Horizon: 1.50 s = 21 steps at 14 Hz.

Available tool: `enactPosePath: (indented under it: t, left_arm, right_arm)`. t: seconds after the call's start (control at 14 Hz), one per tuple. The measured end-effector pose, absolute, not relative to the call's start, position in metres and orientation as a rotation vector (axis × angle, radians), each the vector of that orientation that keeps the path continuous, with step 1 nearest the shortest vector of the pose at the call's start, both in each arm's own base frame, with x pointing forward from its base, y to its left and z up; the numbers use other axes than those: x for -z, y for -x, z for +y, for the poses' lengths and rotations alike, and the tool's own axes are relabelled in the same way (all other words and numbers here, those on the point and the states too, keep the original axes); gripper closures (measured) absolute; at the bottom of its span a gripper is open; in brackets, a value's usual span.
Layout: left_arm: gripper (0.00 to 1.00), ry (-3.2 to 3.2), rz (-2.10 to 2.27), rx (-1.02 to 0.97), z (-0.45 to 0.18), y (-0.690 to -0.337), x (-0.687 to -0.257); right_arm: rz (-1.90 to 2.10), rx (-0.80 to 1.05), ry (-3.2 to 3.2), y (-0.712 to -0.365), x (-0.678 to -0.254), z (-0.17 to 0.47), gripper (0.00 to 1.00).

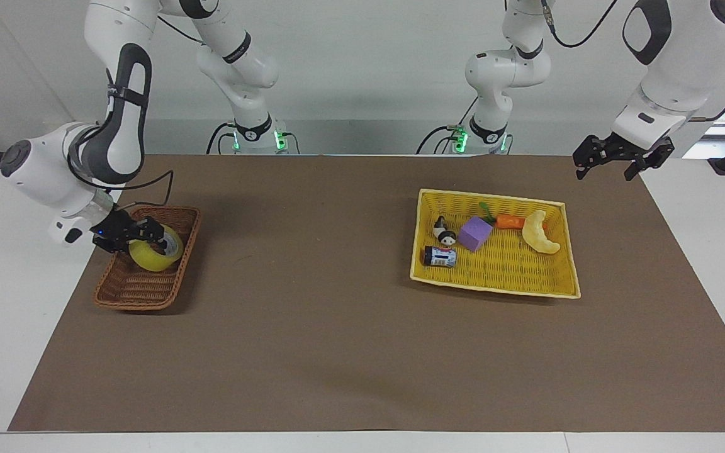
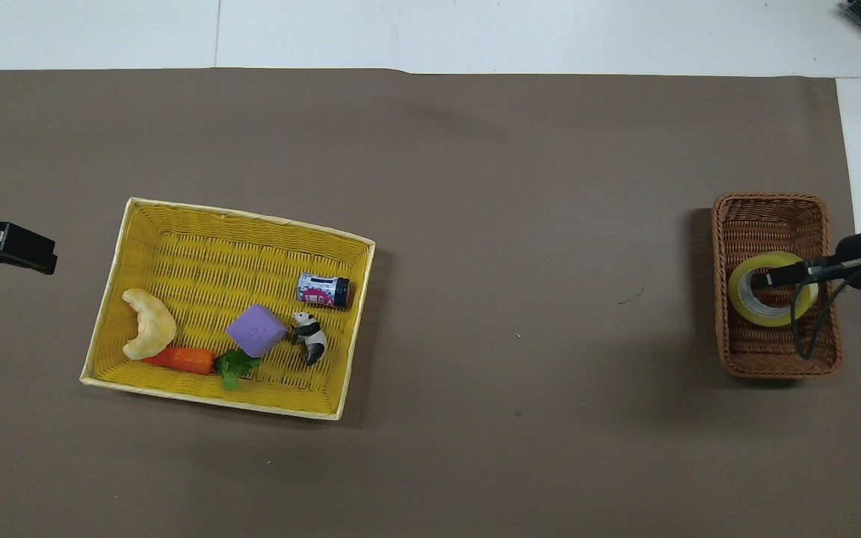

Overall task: Move tape to another basket
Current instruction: 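Open the right gripper and lift it off the tape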

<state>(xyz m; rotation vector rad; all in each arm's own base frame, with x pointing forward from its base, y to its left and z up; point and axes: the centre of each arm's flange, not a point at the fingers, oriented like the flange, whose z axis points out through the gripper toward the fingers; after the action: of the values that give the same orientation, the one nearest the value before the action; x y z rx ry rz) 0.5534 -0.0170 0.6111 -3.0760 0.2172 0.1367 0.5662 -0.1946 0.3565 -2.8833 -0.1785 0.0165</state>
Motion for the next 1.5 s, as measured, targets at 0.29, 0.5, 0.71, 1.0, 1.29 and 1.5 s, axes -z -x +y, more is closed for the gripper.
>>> enactPosePath:
  t: [0.29,0.5,0.71,1.0,1.29,1.5]
  left_arm:
    - [0.00,3.076,0.219,-0.137,-0.018,-0.553,-0.611]
    - [0.00,3.076,0.219,-0.136,-0.018,-0.553,-0.611]
    - [0.00,3.077,0.210,-0.126,-0.015,-0.554,-0.612]
    - [0.00,3.141,0.137,-0.053,0.006,-0.559,-0.617]
    - [0.00,3.170,0.103,-0.039,0.017,-0.559,-0.618]
    - [0.00,3.170,0.112,-0.038,0.014,-0.559,-0.618]
  right_arm:
    - [-0.047,0.095,2.929,-0.591,-0.404,-0.182,0.00]
    - [-0.014,0.146,2.971,-0.600,-0.436,-0.164,0.00]
    - [0.045,0.193,3.049,-0.604,-0.475,-0.126,0.00]
    - [0.199,0.210,3.092,-0.595,-0.525,-0.035,0.00]
    - [0.268,0.179,3.084,-0.580,-0.558,-0.015,0.00]
    - [0.288,0.144,3.085,-0.572,-0.594,-0.024,0.00]
